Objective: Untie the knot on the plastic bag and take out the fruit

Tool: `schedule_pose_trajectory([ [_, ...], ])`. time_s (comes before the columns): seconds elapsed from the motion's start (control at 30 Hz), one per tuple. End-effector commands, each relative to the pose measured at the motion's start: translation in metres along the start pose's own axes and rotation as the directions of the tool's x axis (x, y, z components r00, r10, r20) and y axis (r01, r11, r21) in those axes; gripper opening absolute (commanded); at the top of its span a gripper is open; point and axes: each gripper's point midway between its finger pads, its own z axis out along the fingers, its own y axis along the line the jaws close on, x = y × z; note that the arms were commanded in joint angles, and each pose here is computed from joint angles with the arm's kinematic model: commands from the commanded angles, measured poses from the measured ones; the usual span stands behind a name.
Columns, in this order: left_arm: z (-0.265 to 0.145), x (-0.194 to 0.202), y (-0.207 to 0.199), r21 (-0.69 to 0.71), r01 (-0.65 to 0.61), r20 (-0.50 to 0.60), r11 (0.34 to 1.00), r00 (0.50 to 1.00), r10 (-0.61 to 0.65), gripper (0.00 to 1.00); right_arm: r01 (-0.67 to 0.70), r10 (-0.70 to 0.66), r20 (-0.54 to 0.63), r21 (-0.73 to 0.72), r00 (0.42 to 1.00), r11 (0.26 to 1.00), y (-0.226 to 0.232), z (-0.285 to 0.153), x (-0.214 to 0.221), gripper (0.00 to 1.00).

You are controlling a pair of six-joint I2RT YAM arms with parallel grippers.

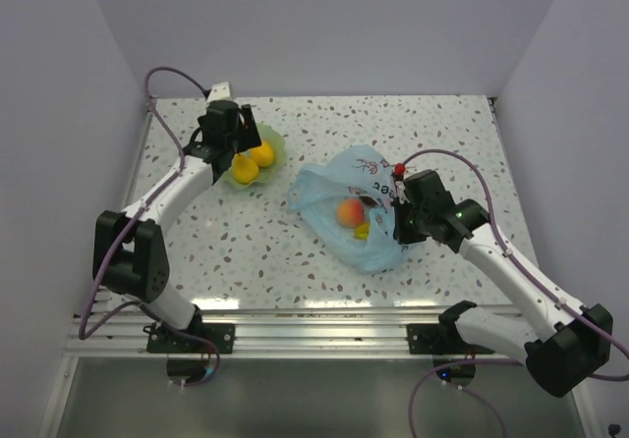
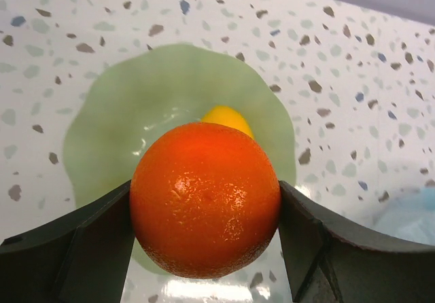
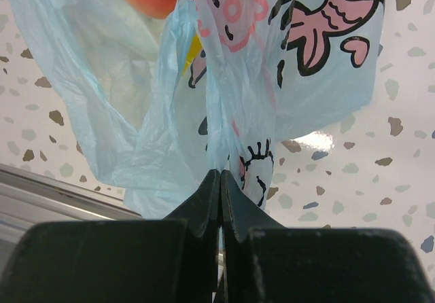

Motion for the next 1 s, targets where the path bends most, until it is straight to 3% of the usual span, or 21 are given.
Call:
schedule_pose_trajectory([
  [0.0,0.024,-0.044,0.021,-0.076,0.025,0.098,0.997,0.995,-0.017,0.34,0.001,0.000,0.039,-0.017,0.999,1.000,0.003,-0.003,-0.007,0.00],
  [0.07,0.038,-0.055,0.030,-0.107,0.030,0.106,0.994,0.994,-0.018,0.38,0.002,-0.001,0.045,-0.020,0.999,1.000,0.004,-0.004,-0.007,0.00],
  [0.3,0.099,-0.023,0.046,-0.167,-0.047,-0.007,0.985,0.999,0.046,0.45,0.000,0.001,0.054,-0.020,0.999,1.000,0.003,-0.007,-0.008,0.00],
  [0.47,0.113,-0.012,0.051,-0.181,-0.078,-0.037,0.980,0.997,0.073,0.69,0.003,-0.002,0.049,-0.023,0.999,1.000,0.003,-0.006,-0.006,0.00],
  [0.63,0.102,-0.015,0.046,-0.148,-0.073,-0.030,0.986,0.997,0.070,0.96,0.005,-0.004,0.054,-0.020,0.999,1.000,0.003,-0.007,-0.008,0.00],
  [0.97,0.039,-0.028,0.021,-0.028,-0.089,0.016,0.996,0.996,0.090,1.00,0.014,-0.013,0.061,-0.018,0.998,1.000,0.003,-0.007,-0.010,0.00],
])
